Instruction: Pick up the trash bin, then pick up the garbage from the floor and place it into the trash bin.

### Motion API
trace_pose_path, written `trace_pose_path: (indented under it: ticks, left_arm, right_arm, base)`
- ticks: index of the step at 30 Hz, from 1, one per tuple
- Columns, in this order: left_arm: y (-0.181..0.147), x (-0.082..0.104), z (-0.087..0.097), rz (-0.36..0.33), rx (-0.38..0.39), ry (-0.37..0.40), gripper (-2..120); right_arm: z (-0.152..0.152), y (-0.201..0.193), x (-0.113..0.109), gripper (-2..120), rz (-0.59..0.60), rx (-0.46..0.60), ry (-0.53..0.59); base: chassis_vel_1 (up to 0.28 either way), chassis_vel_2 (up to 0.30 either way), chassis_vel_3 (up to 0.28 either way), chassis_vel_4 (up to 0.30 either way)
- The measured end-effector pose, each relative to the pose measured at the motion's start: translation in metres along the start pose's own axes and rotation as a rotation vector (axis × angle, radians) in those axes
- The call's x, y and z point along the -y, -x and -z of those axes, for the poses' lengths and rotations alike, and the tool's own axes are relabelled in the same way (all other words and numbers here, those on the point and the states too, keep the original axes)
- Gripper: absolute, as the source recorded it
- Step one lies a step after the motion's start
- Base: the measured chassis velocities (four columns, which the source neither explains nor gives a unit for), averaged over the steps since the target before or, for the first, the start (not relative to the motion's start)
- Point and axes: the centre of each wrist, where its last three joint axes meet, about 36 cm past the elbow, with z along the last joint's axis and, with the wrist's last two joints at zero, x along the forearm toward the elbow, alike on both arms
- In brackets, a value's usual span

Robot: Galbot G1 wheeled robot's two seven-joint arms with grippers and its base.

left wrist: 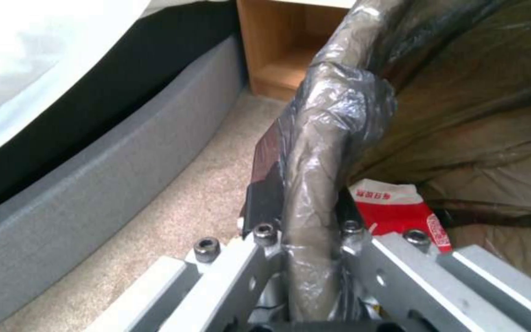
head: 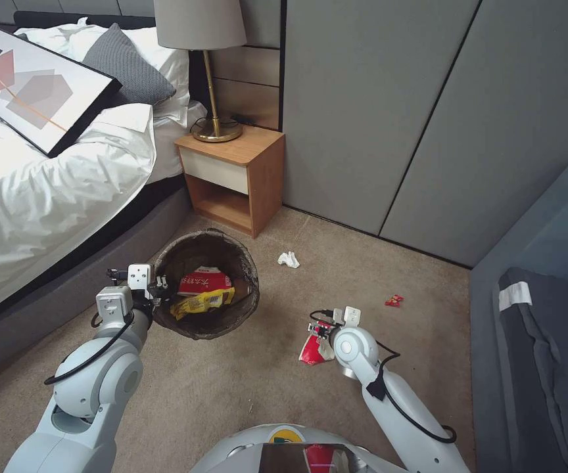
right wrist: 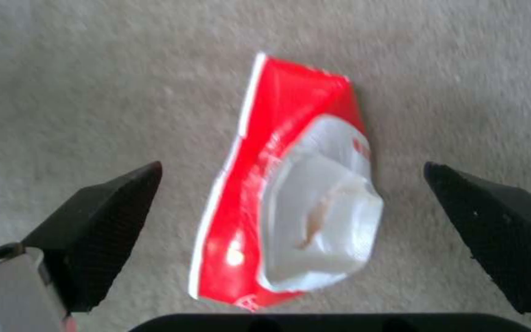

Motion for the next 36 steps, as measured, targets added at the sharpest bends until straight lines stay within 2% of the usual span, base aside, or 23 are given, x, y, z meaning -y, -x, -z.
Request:
trace_pose_path:
  ticks: [12,15,17,19,20,24,28,31,33,35,36]
  left_arm:
    - [0.0,0.0,0.0,-0.002,0.001,0.002,0]
    - [-0.001,0.0,0.001,-0.001,0.002,0.002,0]
    - [-0.001,0.0,0.001,-0.001,0.003,0.001,0]
    - [-0.001,0.0,0.001,0.0,0.004,0.001,0]
    - [-0.001,0.0,0.001,0.0,0.004,0.001,0]
    - [-0.002,0.0,0.002,-0.001,0.007,-0.001,0]
    - [-0.002,-0.001,0.002,0.0,0.008,-0.002,0]
    - [-0.001,-0.001,0.003,0.0,0.011,-0.003,0]
    - [-0.001,-0.001,0.003,0.0,0.011,-0.003,0]
    - [-0.002,-0.001,0.002,0.0,0.009,-0.005,0]
    - [-0.002,-0.001,0.002,0.0,0.009,-0.005,0]
  right_arm:
    - [-0.009,0.025,0.021,99,-0.033,-0.033,0.012]
    - [-0.01,0.03,0.022,86,-0.035,-0.04,0.016]
    - [-0.011,0.031,0.022,82,-0.035,-0.042,0.018]
    - [-0.013,0.032,0.023,70,-0.031,-0.045,0.021]
    - [-0.013,0.032,0.023,70,-0.031,-0.045,0.021]
    - [-0.013,0.029,0.023,52,-0.023,-0.042,0.022]
    - [-0.013,0.028,0.022,43,-0.02,-0.04,0.024]
    - [-0.014,0.026,0.021,28,-0.016,-0.039,0.025]
    - [-0.014,0.026,0.02,23,-0.015,-0.039,0.025]
    - [-0.014,0.024,0.019,12,-0.011,-0.036,0.026]
    - [-0.014,0.024,0.019,12,-0.011,-0.036,0.026]
  base:
    - [0.0,0.0,0.0,0.0]
    - [0.0,0.0,0.0,0.0]
    - [0.0,0.0,0.0,0.0]
    - [0.0,0.0,0.0,0.0]
    - [0.0,0.0,0.0,0.0]
    - [0.0,0.0,0.0,0.0]
    - [0.0,0.0,0.0,0.0]
    - [0.0,0.0,0.0,0.0]
    - [0.0,0.0,0.0,0.0]
    - [0.0,0.0,0.0,0.0]
    - [0.0,0.0,0.0,0.0]
